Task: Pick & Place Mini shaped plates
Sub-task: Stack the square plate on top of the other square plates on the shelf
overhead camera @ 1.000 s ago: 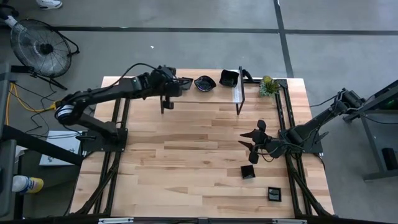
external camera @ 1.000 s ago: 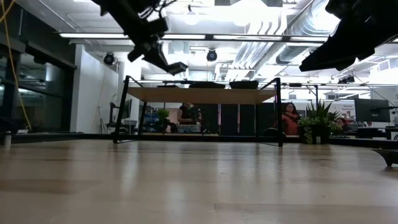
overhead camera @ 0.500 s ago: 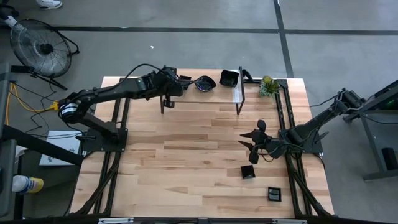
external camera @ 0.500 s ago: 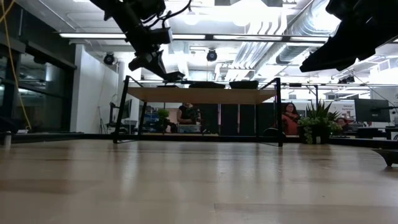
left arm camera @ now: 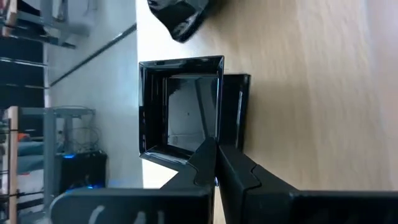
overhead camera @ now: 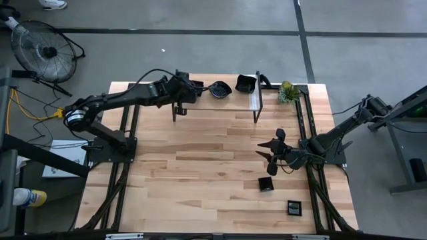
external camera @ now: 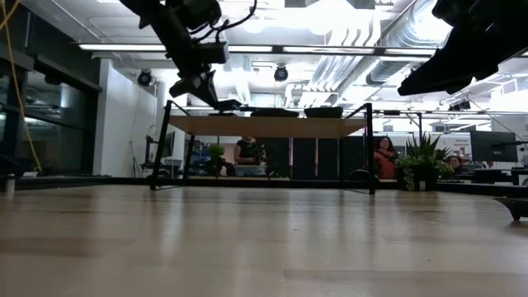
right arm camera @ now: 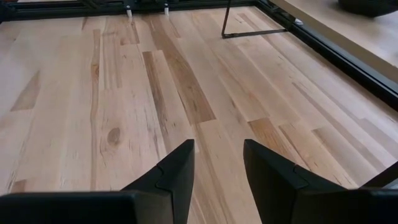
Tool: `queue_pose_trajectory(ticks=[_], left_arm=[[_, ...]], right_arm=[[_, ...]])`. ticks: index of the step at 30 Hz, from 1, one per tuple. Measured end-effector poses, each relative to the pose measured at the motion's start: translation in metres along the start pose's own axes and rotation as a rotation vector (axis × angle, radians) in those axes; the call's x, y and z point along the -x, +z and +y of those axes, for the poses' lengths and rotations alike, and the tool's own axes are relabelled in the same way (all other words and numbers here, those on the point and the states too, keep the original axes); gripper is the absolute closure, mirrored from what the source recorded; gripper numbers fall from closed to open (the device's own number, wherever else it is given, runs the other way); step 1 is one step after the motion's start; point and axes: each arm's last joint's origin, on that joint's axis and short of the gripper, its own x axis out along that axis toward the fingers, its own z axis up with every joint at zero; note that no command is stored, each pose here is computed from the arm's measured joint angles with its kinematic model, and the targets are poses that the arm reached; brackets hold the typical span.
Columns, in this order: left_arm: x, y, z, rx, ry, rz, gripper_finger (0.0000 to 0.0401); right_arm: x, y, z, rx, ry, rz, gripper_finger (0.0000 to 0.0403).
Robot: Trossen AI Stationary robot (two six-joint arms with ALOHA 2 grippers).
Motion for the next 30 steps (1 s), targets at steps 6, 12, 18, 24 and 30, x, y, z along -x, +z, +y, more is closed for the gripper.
queue_pose_trajectory(ticks=[6,12,18,24,30], left_arm=[[-0.0049,0.0002,-0.0029,-0.008,-0.022,0.006,0.04],[-0.0049,0.0003,-0.0028,-0.006,-0.02,0.006,0.04],[-0.0049,0.0002,-0.0029,-0.006,-0.023,0.006,0.04],[-0.0049,0.0002,-0.0029,-0.006,-0.021,0.008,0.0387],[-0.0048,0.0003,-0.0025,-0.005,-0.017,0.007,0.0341]], right_arm=[[0.0,0.0,0.0,0.0,0.0,0.0,0.0269],[0.0,-0.0001,0.0001,0.0,0.005,0.003,0.0269],[0.0,-0.0003,0.0005,0.0,0.019,0.009,0.0269],[0.0,-0.0003,0.0006,0.0,0.02,0.01,0.0269],[0.0,-0.0003,0.0006,0.0,0.021,0.011,0.0269]])
